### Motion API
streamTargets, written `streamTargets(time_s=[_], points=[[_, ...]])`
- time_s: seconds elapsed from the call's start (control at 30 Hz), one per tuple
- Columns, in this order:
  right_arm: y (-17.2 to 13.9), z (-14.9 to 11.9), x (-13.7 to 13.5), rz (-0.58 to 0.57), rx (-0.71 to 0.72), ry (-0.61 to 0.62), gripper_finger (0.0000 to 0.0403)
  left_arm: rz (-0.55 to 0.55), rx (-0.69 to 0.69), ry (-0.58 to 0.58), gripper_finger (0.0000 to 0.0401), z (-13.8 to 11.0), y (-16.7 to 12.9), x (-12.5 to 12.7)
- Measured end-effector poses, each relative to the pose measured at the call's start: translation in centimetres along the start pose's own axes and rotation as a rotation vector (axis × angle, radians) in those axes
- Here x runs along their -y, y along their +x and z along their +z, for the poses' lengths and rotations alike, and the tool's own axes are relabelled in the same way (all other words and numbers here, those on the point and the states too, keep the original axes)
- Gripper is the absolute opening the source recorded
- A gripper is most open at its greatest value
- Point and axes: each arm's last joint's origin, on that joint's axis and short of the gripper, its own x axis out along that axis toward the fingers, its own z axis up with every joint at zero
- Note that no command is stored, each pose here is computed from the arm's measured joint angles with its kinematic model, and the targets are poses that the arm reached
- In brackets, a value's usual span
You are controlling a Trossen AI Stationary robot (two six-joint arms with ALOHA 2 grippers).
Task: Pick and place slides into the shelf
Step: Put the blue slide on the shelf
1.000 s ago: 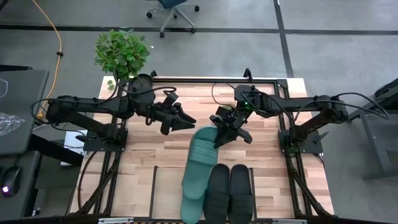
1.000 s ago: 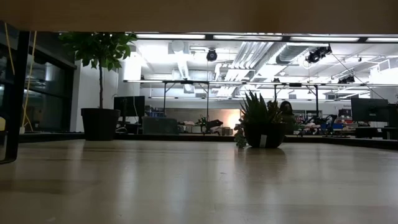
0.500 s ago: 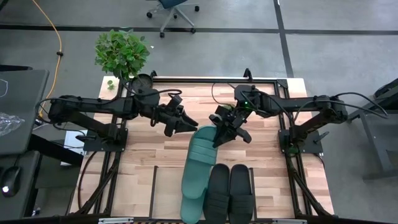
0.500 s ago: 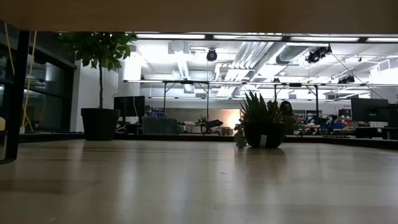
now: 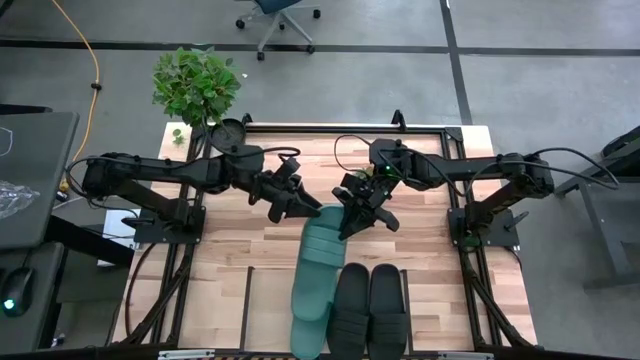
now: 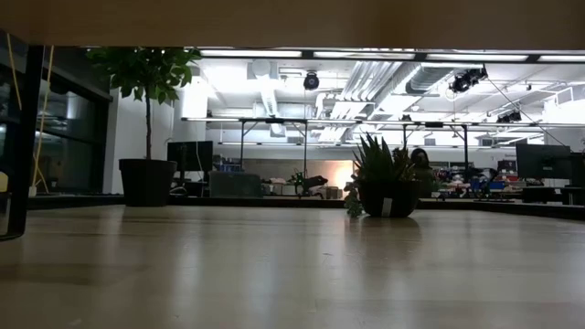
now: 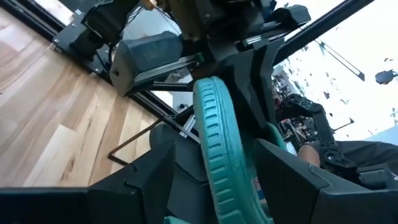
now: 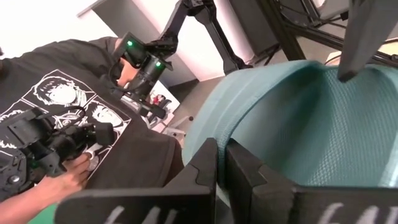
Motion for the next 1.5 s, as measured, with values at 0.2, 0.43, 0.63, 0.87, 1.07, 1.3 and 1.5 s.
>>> streamTargets(time_s=[0.2,0.43,0.63,0.87,1.07,1.3,1.5], points=[[0.0,0.0,0.0,0.003,-0.001,-0.002,0.0,-0.014,-0.027,-0.007,0.0207,-0.1,0.3,-0.2],[0.0,0.0,0.0,0.002,-0.002,-0.006,0.0,-0.03,-0.081,-0.039,0.0207,-0.5,0.9,-0.7],[0.0,0.0,0.0,0.001,-0.002,-0.007,0.0,-0.04,-0.106,-0.045,0.0183,-0.6,1.3,-1.0],[0.0,0.0,0.0,0.001,-0.001,-0.02,0.0,-0.048,-0.088,-0.036,0.0095,-0.5,1.4,-1.0],[-0.1,0.0,-0.1,-0.007,0.005,-0.028,0.0,-0.05,-0.076,-0.032,0.0037,-0.4,1.4,-0.9],[-0.2,0.1,0.1,-0.027,0.016,-0.026,0.0036,-0.047,-0.08,-0.034,0.0051,-0.4,1.4,-1.0],[-1.6,0.7,0.5,-0.09,0.059,-0.024,0.0085,0.0,-0.094,-0.054,0.0044,-0.7,1.3,-1.3]])
